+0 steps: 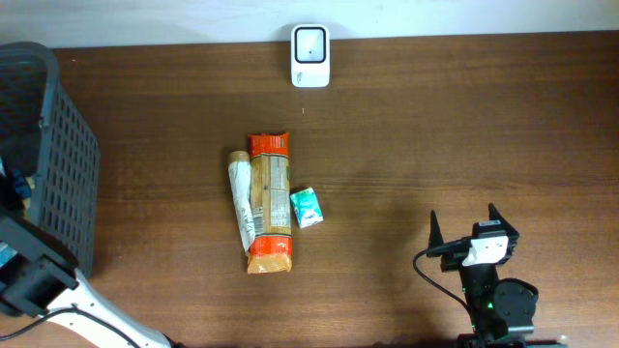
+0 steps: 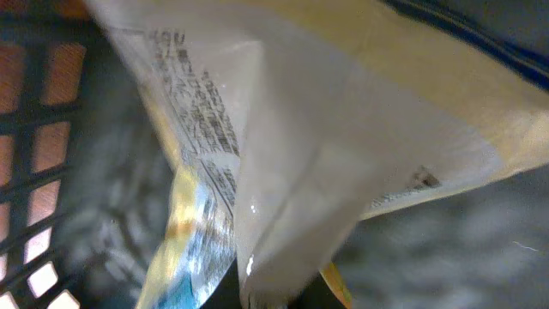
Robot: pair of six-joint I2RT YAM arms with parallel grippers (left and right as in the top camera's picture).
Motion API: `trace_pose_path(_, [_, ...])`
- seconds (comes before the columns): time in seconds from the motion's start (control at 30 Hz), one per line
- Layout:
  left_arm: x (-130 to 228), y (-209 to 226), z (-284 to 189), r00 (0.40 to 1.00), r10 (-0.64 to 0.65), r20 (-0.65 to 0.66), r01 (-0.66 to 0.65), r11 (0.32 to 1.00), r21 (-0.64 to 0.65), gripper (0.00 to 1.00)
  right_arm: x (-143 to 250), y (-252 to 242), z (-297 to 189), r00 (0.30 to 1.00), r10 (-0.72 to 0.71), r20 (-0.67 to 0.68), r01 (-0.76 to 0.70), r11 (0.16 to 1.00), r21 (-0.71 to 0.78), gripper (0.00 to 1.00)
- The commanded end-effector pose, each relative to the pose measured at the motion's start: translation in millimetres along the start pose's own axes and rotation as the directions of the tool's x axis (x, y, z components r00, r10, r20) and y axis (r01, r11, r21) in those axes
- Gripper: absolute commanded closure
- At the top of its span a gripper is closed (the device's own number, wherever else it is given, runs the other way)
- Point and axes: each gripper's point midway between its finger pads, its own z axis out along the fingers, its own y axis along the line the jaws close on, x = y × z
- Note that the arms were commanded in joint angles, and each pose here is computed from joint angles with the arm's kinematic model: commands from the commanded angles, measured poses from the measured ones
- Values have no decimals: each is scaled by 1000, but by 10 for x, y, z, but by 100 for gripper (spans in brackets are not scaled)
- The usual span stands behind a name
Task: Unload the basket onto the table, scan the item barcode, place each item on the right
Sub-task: 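Reach the left gripper into the basket and grasp the white-yellow printed bag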
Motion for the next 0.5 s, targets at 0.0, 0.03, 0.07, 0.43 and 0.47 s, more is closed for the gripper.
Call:
trace_pose_path(0.0, [-328, -20, -712, 977, -101, 186, 85, 992, 94, 93, 31, -3, 4, 1000, -3, -3, 3, 1000, 0, 1])
trace_pose_path(0.03, [-374, -29, -907, 966, -108, 233, 82, 989, 120, 94, 31, -3, 4, 1000, -3, -3, 3, 1000, 0, 1])
trace_pose_path(0.07, [-424, -49, -1178, 947, -121, 299, 76, 985, 156, 95, 31, -3, 4, 1000, -3, -3, 3, 1000, 1, 1])
trace_pose_path(0.43, [-245, -26, -2553, 802, -170, 573, 43, 973, 229, 71, 31, -3, 4, 1000, -3, -3, 3, 1000, 1, 1])
trace_pose_path(0.47, [-233, -9, -2454, 817, -171, 550, 56, 974, 220, 60, 31, -3, 4, 1000, -3, -3, 3, 1000, 0, 1])
